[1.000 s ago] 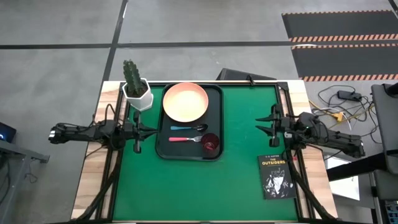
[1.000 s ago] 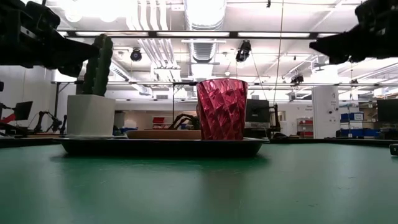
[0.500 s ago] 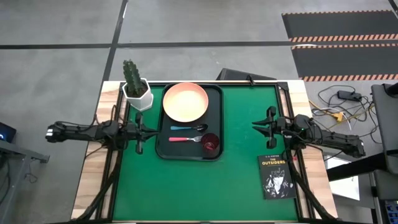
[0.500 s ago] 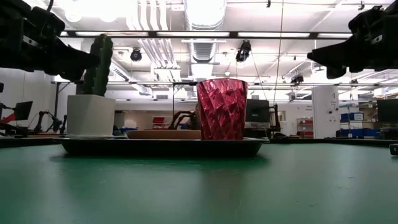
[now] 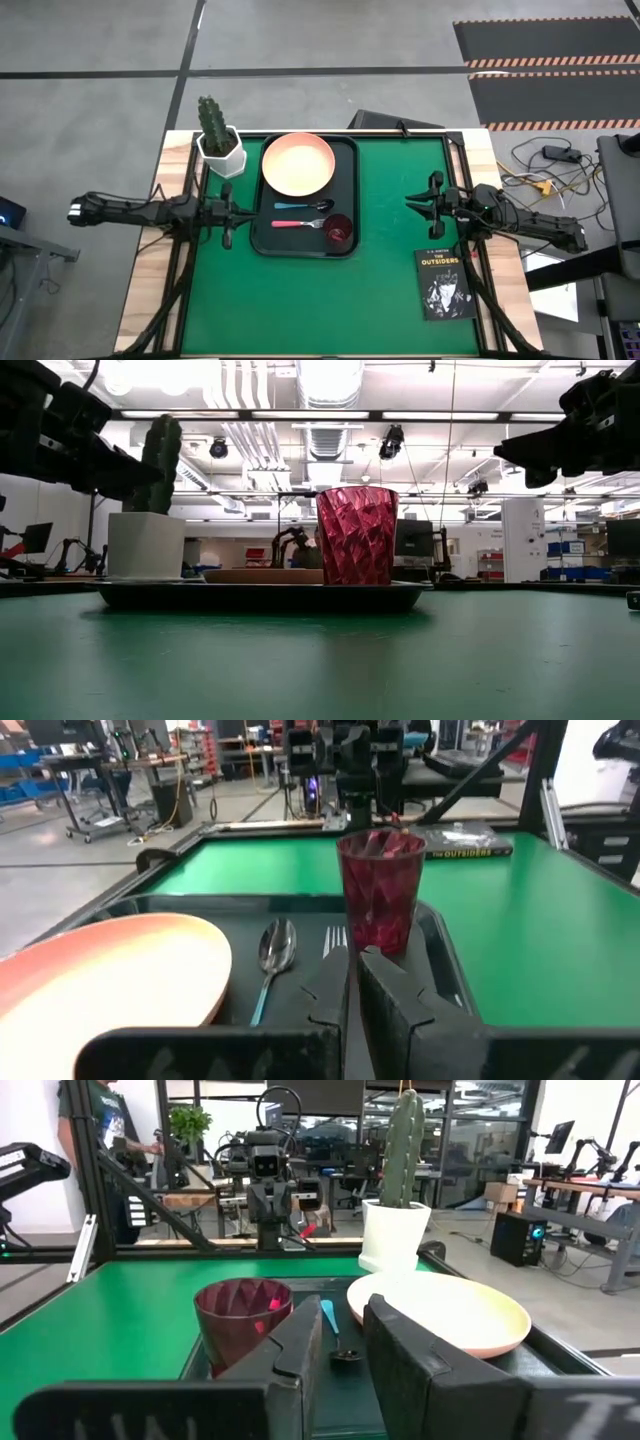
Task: Pick and place plate/cup/fork/spoon on tray
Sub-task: Return to Home Position
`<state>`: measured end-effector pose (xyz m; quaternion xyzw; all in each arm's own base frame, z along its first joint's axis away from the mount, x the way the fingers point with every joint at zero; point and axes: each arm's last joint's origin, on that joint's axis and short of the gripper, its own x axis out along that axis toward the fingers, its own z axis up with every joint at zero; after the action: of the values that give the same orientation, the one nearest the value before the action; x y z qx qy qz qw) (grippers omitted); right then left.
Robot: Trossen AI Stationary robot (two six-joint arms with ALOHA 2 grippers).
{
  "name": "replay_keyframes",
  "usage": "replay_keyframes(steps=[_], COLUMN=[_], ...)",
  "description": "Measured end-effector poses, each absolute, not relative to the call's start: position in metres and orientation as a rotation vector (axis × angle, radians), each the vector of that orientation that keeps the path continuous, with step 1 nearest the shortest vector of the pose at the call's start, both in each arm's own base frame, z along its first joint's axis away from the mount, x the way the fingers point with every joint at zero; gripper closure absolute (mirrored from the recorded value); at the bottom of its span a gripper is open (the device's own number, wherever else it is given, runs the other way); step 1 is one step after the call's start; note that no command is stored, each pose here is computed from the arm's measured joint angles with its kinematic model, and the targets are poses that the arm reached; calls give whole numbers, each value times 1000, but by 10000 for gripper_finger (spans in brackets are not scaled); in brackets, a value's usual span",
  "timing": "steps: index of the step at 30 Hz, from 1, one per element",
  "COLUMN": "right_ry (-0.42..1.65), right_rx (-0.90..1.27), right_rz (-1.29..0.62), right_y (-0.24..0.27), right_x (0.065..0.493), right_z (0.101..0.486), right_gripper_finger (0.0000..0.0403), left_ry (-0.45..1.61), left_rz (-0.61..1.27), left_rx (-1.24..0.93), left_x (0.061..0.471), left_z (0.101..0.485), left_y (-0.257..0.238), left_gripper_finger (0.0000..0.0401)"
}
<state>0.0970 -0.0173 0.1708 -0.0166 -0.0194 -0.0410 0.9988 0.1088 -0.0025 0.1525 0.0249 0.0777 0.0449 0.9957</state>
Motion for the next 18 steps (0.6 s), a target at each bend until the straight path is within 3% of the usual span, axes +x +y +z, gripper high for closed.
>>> replay_keyframes(steps=[18], right_ry=[-38], right_rx=[-33], right_rz=[-82], right_y=[-17], right_x=[97], right_z=[171], right_gripper_finger=[334], left_ry=[264], left_rz=[88], left_rx=[62], left_x=[114], left_z=[142], left_y=[-3], left_gripper_finger=[393])
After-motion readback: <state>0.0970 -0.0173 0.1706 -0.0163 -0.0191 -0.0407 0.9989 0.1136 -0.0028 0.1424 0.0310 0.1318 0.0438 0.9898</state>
